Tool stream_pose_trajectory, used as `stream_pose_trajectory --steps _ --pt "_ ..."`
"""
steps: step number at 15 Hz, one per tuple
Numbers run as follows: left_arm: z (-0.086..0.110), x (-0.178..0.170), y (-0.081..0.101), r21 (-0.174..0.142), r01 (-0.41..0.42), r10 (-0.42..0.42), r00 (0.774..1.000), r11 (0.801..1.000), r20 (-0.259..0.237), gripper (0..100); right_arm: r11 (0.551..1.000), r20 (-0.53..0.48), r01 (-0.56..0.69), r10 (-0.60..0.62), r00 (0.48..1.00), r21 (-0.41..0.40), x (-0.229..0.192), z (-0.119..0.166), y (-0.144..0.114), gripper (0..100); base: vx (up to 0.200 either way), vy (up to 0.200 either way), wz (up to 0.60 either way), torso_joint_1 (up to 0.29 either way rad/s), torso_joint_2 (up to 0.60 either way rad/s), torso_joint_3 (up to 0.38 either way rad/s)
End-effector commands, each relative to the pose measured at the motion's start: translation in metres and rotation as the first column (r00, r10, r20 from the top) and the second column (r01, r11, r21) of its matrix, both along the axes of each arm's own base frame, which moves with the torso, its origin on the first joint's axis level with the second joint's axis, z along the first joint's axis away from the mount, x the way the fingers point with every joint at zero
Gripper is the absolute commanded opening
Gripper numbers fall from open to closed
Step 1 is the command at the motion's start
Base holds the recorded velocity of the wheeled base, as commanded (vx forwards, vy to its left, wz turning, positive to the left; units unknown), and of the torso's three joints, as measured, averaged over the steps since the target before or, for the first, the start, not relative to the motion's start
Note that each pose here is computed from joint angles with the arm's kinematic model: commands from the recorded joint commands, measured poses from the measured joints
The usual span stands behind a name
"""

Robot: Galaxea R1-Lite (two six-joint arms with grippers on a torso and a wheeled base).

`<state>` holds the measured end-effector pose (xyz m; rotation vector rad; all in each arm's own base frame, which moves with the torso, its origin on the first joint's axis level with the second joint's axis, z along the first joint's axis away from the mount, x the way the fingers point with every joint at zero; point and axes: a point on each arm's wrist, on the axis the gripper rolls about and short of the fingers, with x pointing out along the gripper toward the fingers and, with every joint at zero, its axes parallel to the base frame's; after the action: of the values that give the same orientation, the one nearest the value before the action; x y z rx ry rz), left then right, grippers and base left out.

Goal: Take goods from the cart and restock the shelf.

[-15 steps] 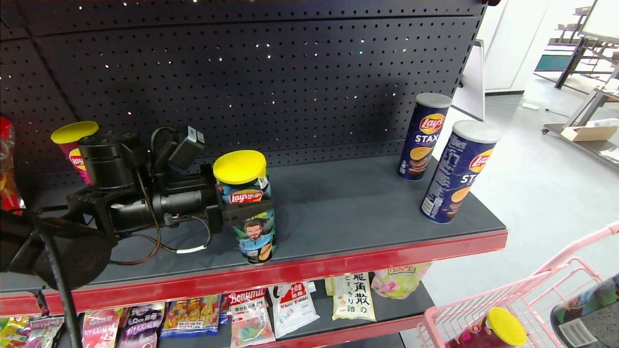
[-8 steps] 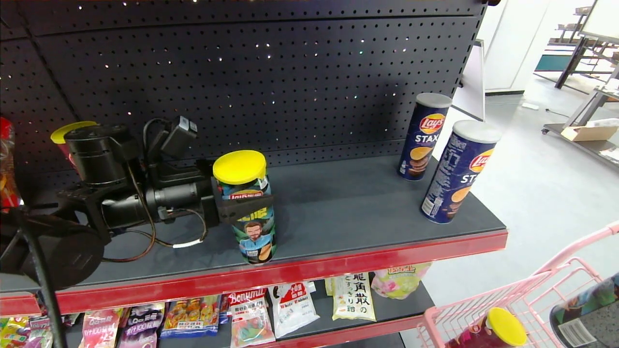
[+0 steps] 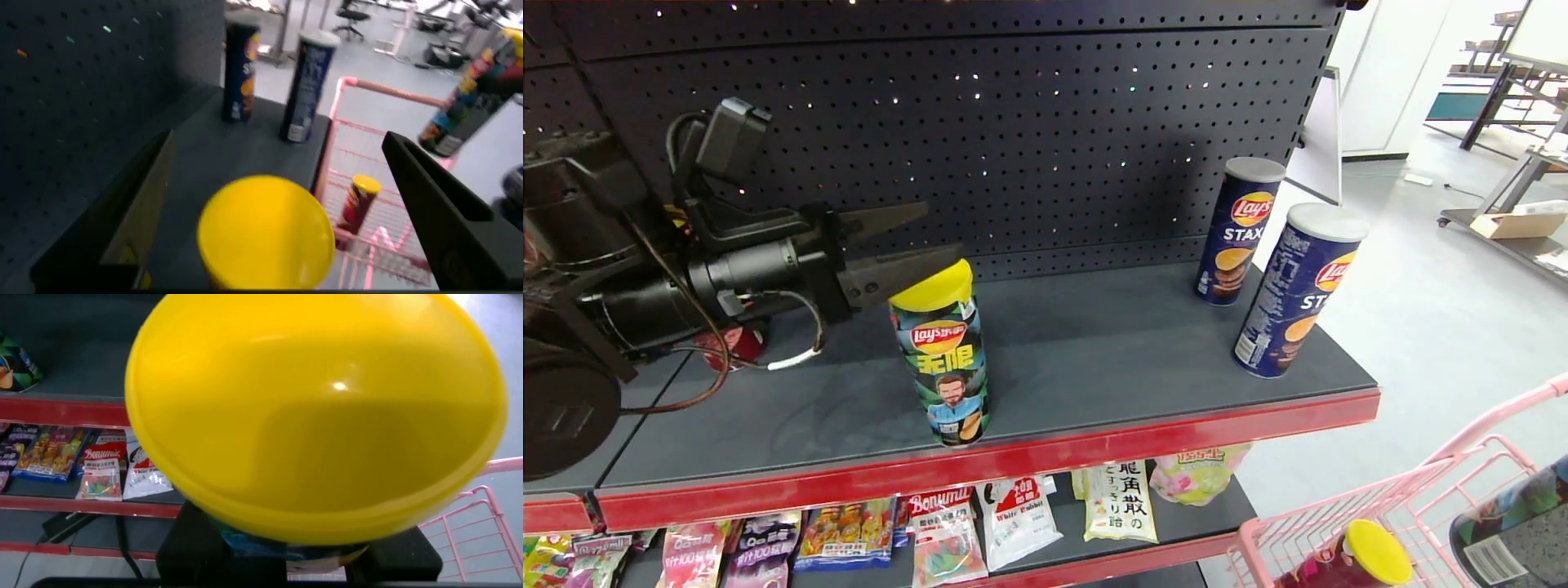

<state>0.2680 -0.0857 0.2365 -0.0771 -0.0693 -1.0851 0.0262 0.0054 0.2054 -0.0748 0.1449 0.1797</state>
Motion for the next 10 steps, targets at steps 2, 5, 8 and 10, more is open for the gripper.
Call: stream_pose_trajectory --steps 2,5,8,10 --pt "0.021 0.001 0.007 -0.068 -0.264 0.267 0.963 0.962 0.044 100 1.000 -0.022 -0.001 0.001 1.000 -0.009 0.005 0.001 0.002 0 0.000 0.000 0.00 0.000 0.00 0.000" --pt "0.025 -0.005 0.014 -0.075 -0.768 0.765 0.640 0.636 -0.071 100 1.000 -0.058 0.007 -0.009 0.998 -0.022 0.031 0.024 0.010 0 0.000 0.000 0.00 0.000 0.00 0.000" --pt "0.032 -0.071 0.024 0.137 -0.738 0.750 0.646 0.661 -0.141 100 0.957 -0.131 0.210 -0.239 0.962 -0.198 0.059 0.033 0.004 0 0.000 0.000 0.00 0.000 0.00 0.000" --pt "0.032 -0.113 0.037 0.243 -0.692 0.732 0.659 0.680 -0.172 100 0.972 -0.120 0.158 -0.180 0.976 -0.174 0.068 0.035 0.007 0 0.000 0.000 0.00 0.000 0.00 0.000"
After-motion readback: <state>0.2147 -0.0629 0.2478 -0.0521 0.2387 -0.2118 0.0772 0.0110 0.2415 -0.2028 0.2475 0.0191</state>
